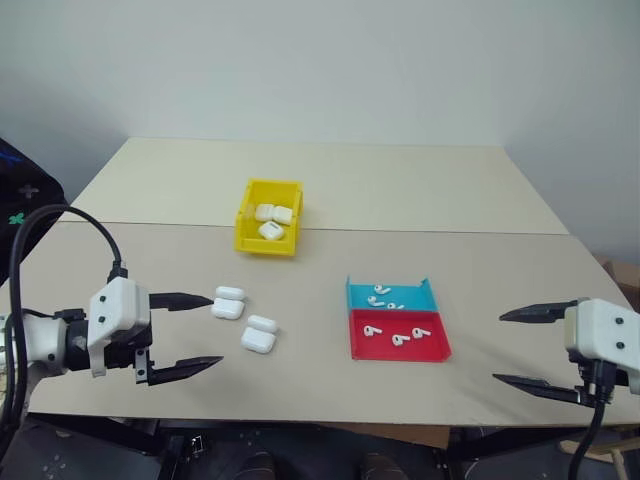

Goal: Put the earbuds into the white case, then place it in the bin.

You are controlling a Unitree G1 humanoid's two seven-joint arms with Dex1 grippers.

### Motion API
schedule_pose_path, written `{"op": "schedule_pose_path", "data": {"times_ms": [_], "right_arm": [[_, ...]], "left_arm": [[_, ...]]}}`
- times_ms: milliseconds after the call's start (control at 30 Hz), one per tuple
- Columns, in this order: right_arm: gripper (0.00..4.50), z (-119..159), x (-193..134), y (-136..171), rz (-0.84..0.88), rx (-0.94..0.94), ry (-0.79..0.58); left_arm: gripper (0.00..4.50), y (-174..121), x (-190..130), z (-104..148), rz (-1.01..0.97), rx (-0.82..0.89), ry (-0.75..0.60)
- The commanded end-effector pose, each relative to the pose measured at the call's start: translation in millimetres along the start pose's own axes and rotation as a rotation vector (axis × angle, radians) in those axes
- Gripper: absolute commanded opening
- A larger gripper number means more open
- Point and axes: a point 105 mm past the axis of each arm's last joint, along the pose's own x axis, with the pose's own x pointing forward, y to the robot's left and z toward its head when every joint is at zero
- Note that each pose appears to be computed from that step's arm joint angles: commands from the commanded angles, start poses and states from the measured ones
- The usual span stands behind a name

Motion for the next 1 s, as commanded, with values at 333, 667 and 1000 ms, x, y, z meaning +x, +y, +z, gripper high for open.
{"op": "schedule_pose_path", "data": {"times_ms": [333, 667, 1000], "right_arm": [[4.46, 5, -4, -1, -0.015, -0.04, -0.003], [4.46, 1, 5, 6, 0.002, -0.009, -0.008], [4.46, -2, 15, 6, 0.006, 0.008, -0.019]], "left_arm": [[4.5, 14, -5, -2, 0.189, -0.039, 0.087], [4.5, 39, -3, -19, 0.426, -0.329, 0.448], [4.5, 58, 13, -18, 0.476, -0.512, 0.664]]}}
